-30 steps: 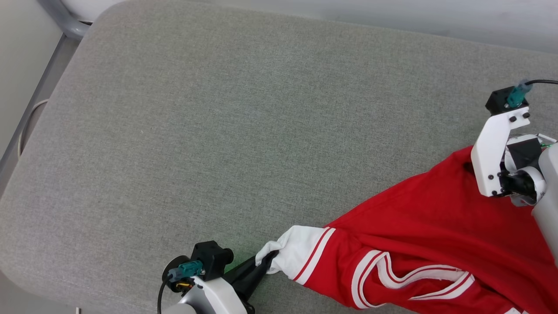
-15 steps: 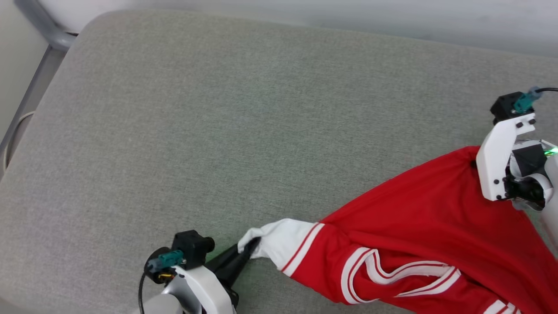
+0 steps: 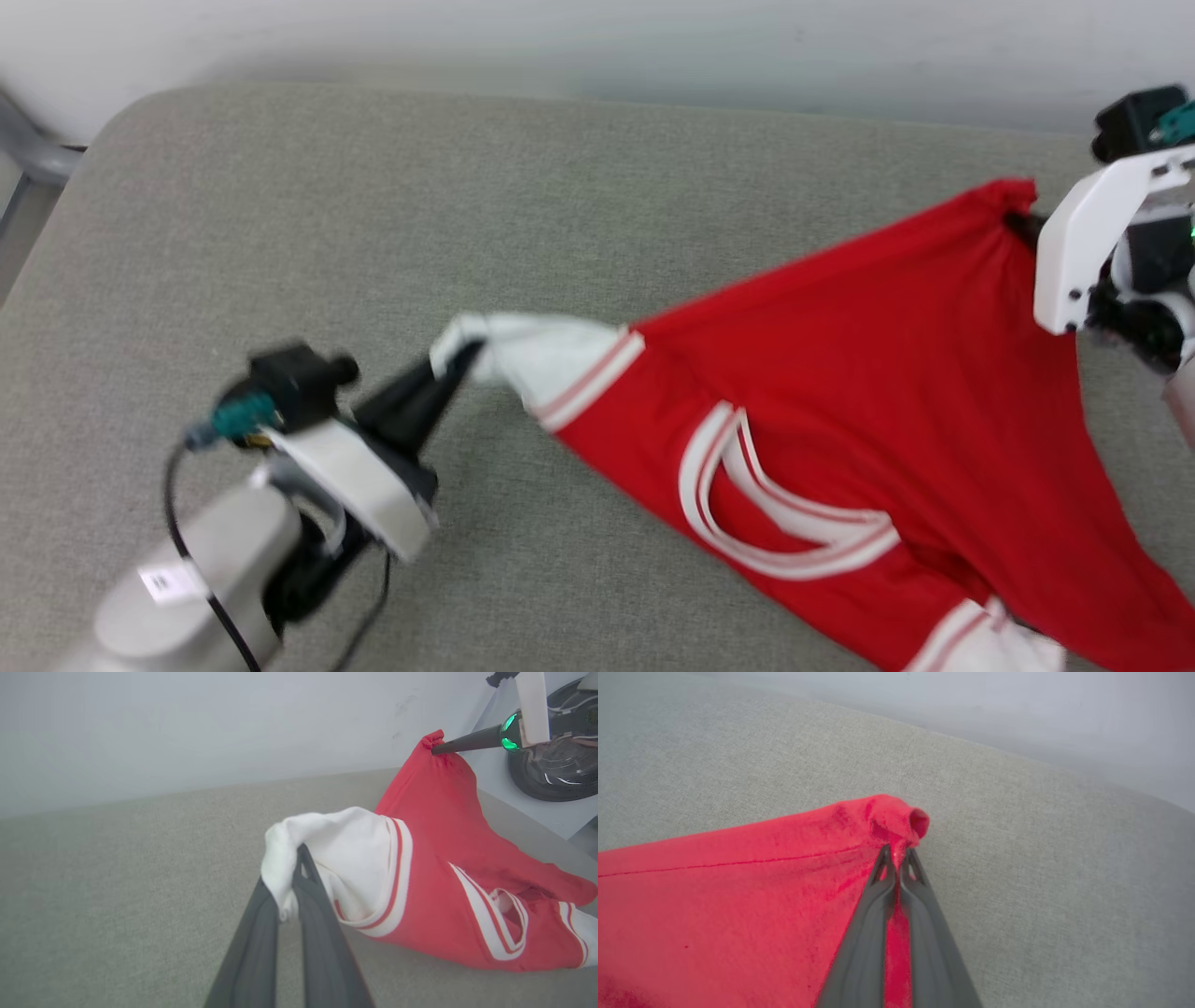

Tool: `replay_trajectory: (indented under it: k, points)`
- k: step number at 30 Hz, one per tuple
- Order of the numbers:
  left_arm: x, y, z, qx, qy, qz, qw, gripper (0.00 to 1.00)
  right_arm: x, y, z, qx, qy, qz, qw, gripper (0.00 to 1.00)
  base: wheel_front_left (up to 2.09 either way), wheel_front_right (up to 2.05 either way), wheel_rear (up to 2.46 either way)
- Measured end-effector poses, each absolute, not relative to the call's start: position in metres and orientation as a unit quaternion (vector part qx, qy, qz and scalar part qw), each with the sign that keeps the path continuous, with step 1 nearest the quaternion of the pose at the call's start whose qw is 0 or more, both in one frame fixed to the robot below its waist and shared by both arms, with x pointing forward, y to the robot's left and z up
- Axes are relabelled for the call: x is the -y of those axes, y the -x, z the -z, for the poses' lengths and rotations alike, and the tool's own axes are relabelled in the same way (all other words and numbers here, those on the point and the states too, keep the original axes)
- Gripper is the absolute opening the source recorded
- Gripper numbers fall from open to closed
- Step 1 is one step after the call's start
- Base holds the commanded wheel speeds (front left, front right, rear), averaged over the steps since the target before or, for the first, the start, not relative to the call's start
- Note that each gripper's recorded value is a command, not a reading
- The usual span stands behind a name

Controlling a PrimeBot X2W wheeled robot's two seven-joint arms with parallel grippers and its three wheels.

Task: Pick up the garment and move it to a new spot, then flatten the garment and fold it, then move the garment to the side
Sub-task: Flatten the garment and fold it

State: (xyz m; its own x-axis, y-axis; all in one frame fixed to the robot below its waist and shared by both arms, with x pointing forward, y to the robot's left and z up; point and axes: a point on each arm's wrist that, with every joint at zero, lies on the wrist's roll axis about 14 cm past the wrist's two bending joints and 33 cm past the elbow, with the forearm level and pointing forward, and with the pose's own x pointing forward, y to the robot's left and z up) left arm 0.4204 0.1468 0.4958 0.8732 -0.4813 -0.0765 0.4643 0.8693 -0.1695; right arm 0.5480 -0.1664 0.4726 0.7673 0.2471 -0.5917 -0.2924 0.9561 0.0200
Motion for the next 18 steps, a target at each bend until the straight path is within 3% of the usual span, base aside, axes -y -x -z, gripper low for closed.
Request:
replay_trajectory:
  k: [11,18]
  points:
    - [-0.142,-0.474,-0.634,0.098,0.025,0.291,0.951,0.00,0.190,-0.579,-0.596,-0.133,-0.014,-0.114,0.984,0.00,0.00,0.00,0.00]
    - [-0.146,-0.502,-0.722,0.184,-0.041,0.286,0.940,0.00,0.199,-0.592,-0.683,-0.015,-0.028,-0.105,0.994,0.00,0.00,0.00,0.00]
